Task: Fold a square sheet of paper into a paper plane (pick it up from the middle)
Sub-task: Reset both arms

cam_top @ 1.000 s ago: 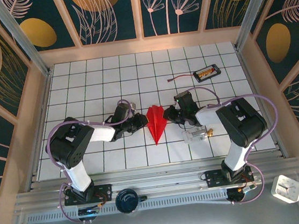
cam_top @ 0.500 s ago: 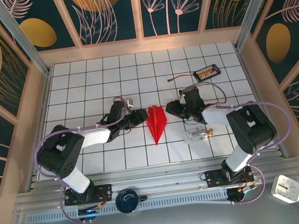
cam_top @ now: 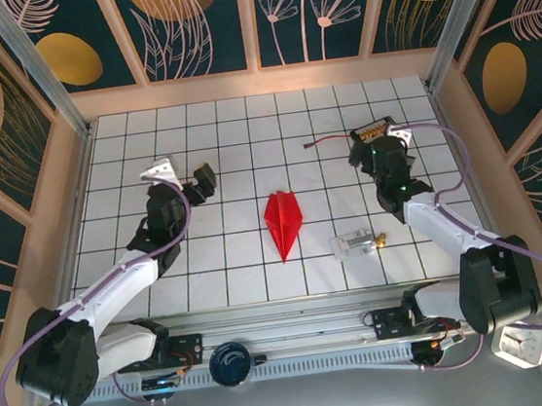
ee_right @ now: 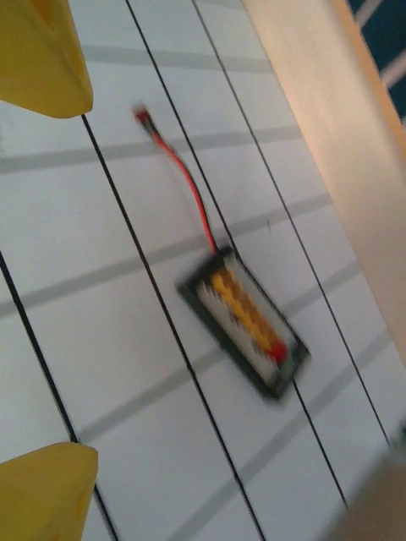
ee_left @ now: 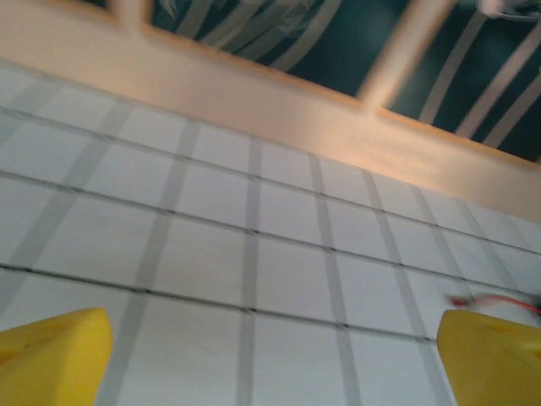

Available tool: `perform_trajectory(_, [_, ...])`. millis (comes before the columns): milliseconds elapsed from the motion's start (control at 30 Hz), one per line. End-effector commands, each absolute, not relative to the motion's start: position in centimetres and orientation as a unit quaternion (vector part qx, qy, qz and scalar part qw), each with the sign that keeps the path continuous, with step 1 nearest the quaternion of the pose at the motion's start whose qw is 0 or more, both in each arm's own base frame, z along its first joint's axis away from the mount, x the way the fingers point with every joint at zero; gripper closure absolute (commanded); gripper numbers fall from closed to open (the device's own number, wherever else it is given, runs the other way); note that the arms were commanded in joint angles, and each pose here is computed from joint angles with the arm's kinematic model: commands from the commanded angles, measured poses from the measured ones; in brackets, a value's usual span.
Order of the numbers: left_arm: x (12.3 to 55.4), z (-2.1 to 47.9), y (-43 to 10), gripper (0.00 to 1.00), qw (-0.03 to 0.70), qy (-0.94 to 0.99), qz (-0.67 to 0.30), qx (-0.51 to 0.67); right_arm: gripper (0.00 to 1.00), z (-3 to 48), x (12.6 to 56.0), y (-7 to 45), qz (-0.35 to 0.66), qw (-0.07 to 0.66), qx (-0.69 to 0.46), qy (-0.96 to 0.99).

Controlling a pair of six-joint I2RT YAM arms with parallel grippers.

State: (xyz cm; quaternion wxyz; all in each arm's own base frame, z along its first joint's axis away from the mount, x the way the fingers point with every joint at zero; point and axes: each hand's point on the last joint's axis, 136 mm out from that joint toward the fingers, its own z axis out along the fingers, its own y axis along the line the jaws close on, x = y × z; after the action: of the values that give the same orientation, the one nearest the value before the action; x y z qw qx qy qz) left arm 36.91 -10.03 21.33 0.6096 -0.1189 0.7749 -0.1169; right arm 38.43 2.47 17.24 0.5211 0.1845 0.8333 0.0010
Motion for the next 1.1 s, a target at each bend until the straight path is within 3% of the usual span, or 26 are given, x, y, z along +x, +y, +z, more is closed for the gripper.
perform_trajectory(0, [36.3,22.4,-3.3,0.01,0.662,0.732,0.044,-0.153,0.01,16.7,37.2,-3.5,-0.153,0.539,0.222,0.798])
perform_trajectory(167, [37.2,18.4,0.0,0.01,0.651,0.743,0.074,-0.137,0.01,13.4,37.0,-6.7,-0.166,0.540,0.223,0.794])
perform_trajectory(433, [38.4,14.0,2.2,0.01,0.629,0.766,0.070,-0.117,0.01,12.7,36.9,-5.3,-0.088,0.614,0.170,0.766])
perform_trajectory(700, [35.8,14.7,2.8,0.01,0.704,0.701,0.054,-0.104,0.01,14.5,35.7,-4.6,-0.008,0.691,0.145,0.708])
perform_trajectory(1067, [37.1,13.9,2.5,0.01,0.681,0.725,0.047,-0.091,0.01,12.8,37.1,-2.6,0.003,0.673,0.093,0.733])
